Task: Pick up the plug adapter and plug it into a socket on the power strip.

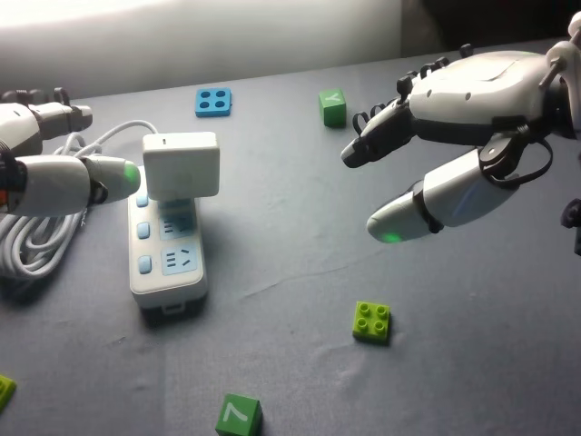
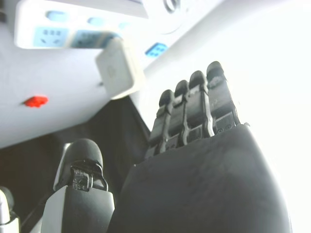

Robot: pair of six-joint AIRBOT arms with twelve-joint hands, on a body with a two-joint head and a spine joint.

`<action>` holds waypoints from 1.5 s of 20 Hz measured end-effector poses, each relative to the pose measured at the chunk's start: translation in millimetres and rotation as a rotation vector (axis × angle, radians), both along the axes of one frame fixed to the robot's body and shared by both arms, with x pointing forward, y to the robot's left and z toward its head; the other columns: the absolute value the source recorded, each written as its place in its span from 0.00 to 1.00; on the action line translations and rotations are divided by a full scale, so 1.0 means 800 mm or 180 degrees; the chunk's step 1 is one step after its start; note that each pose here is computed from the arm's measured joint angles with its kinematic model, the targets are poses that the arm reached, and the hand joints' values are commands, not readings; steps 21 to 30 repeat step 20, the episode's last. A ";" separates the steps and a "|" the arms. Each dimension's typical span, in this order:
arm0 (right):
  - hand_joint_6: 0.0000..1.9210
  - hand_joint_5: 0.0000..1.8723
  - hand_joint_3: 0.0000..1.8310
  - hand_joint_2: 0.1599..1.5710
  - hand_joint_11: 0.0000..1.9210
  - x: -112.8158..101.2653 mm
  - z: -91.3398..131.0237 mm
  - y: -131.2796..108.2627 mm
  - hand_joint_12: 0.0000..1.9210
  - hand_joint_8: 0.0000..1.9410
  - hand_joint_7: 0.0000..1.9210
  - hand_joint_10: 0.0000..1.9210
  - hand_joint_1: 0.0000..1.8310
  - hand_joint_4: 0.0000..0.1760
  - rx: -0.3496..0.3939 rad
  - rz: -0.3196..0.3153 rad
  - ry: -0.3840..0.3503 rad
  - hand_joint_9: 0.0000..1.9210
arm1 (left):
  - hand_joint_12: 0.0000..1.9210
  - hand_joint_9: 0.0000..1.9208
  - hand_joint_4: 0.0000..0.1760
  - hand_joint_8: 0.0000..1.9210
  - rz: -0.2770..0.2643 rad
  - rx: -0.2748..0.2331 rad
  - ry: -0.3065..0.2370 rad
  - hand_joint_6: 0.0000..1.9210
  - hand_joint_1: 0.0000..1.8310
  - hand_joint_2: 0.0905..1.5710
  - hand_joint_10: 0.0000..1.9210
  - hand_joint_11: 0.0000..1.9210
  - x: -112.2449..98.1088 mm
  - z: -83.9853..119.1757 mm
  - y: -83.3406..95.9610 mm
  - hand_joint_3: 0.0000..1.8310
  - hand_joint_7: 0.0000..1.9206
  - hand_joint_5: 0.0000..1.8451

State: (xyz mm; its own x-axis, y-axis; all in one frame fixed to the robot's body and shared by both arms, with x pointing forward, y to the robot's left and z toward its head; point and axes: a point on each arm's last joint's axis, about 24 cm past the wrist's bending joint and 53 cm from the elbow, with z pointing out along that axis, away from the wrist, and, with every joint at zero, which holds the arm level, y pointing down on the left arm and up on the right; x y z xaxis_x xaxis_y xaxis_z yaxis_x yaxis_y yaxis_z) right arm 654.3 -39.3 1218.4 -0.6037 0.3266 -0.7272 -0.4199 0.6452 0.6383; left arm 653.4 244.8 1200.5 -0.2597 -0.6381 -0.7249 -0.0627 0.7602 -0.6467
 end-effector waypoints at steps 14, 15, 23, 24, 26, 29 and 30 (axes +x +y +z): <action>1.00 0.65 0.00 0.79 0.89 -0.013 0.006 0.004 1.00 1.00 0.69 1.00 0.30 0.00 0.0019 0.0059 -0.0049 0.81 | 1.00 0.74 0.00 1.00 -0.0125 0.0143 -0.0147 1.00 0.23 0.90 1.00 0.78 0.003 0.024 -0.003 0.00 0.71 0.70; 1.00 0.66 0.01 0.81 0.89 -0.013 0.007 0.004 1.00 1.00 0.70 1.00 0.29 0.00 0.0024 0.0058 -0.0058 0.81 | 1.00 0.76 0.00 1.00 -0.0138 0.0161 -0.0159 1.00 0.23 0.91 1.00 0.81 0.003 0.026 -0.003 0.00 0.73 0.72; 1.00 0.63 0.00 0.82 0.86 -0.011 0.019 0.002 1.00 1.00 0.67 1.00 0.35 0.00 0.0115 0.0041 -0.0162 0.78 | 1.00 0.77 0.00 1.00 -0.0260 0.0145 -0.0122 1.00 0.25 0.90 1.00 0.82 -0.001 0.023 -0.013 0.00 0.72 0.70; 1.00 0.63 0.00 0.82 0.86 -0.011 0.019 0.002 1.00 1.00 0.67 1.00 0.35 0.00 0.0115 0.0041 -0.0162 0.78 | 1.00 0.77 0.00 1.00 -0.0260 0.0145 -0.0122 1.00 0.25 0.90 1.00 0.82 -0.001 0.023 -0.013 0.00 0.72 0.70; 1.00 0.63 0.00 0.82 0.86 -0.011 0.019 0.002 1.00 1.00 0.67 1.00 0.35 0.00 0.0115 0.0041 -0.0162 0.78 | 1.00 0.77 0.00 1.00 -0.0260 0.0145 -0.0122 1.00 0.25 0.90 1.00 0.82 -0.001 0.023 -0.013 0.00 0.72 0.70; 1.00 0.63 0.00 0.82 0.86 -0.011 0.019 0.002 1.00 1.00 0.67 1.00 0.35 0.00 0.0115 0.0041 -0.0162 0.78 | 1.00 0.77 0.00 1.00 -0.0260 0.0145 -0.0122 1.00 0.25 0.90 1.00 0.82 -0.001 0.023 -0.013 0.00 0.72 0.70; 1.00 0.63 0.00 0.82 0.86 -0.011 0.019 0.002 1.00 1.00 0.67 1.00 0.35 0.00 0.0115 0.0041 -0.0162 0.78 | 1.00 0.77 0.00 1.00 -0.0260 0.0145 -0.0122 1.00 0.25 0.90 1.00 0.82 -0.001 0.023 -0.013 0.00 0.72 0.70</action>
